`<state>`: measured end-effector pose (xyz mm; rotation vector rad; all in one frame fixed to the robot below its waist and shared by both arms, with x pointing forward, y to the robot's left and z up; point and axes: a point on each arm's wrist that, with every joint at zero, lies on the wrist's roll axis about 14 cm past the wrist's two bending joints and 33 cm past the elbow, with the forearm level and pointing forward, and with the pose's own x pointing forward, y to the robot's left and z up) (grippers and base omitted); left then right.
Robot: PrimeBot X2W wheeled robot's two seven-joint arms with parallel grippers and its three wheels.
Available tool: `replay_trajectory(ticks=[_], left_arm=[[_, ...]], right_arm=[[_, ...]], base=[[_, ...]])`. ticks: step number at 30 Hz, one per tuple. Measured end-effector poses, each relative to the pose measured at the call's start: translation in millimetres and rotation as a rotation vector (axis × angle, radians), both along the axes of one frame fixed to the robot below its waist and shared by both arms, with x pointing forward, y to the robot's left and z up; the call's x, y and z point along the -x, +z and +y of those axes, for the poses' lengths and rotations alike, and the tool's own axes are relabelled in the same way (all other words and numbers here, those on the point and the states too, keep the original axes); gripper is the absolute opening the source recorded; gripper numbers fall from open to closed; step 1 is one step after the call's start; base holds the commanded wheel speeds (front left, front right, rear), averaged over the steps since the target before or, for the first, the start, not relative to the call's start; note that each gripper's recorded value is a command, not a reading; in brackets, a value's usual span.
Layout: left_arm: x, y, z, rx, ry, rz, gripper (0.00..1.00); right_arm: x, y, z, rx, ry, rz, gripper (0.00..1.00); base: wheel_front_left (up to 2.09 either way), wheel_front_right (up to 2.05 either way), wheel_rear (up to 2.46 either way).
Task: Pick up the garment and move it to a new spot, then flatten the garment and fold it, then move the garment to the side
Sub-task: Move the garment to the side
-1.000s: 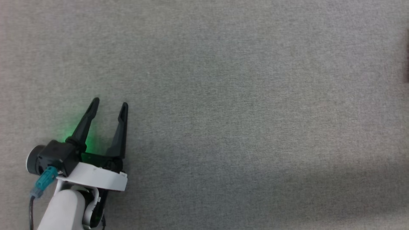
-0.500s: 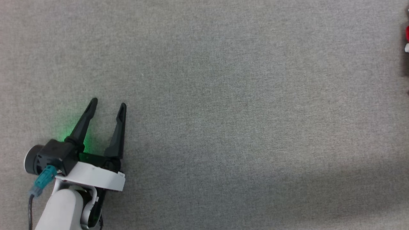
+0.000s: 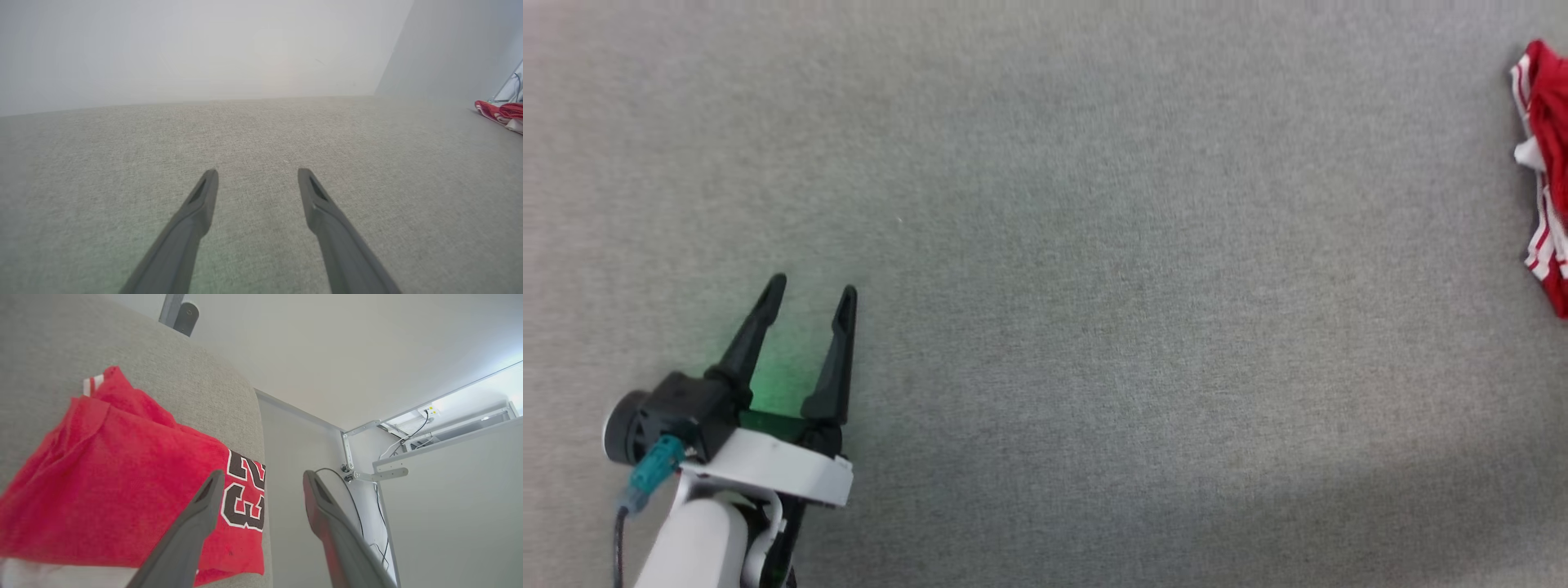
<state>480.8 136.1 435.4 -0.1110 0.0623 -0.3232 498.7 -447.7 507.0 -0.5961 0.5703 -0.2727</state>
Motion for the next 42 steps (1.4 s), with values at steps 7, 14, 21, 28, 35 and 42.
replay_trajectory(ticks=[7,14,21,28,35,42], left_arm=[[21,19,17,-0.015,0.055,-0.024,1.00],[51,42,48,-0.036,0.147,-0.060,1.00],[90,63,85,-0.052,0.260,-0.101,1.00],[130,81,115,-0.055,0.357,-0.149,1.00],[160,100,137,-0.059,0.434,-0.213,1.00],[178,110,146,-0.057,0.471,-0.251,1.00]], right_arm=[[-7,4,46,-0.077,0.120,-0.078,1.00],[-15,8,105,-0.186,0.249,-0.171,1.00],[-9,11,166,-0.324,0.357,-0.260,1.00],[12,20,208,-0.419,0.431,-0.349,1.00],[35,31,237,-0.501,0.477,-0.459,1.00],[60,21,253,-0.559,0.469,-0.498,1.00]], base=[[0.00,0.00,0.00],[0.00,0.00,0.00],[0.00,0.00,0.00],[0.00,0.00,0.00],[0.00,0.00,0.00],[0.00,0.00,0.00]])
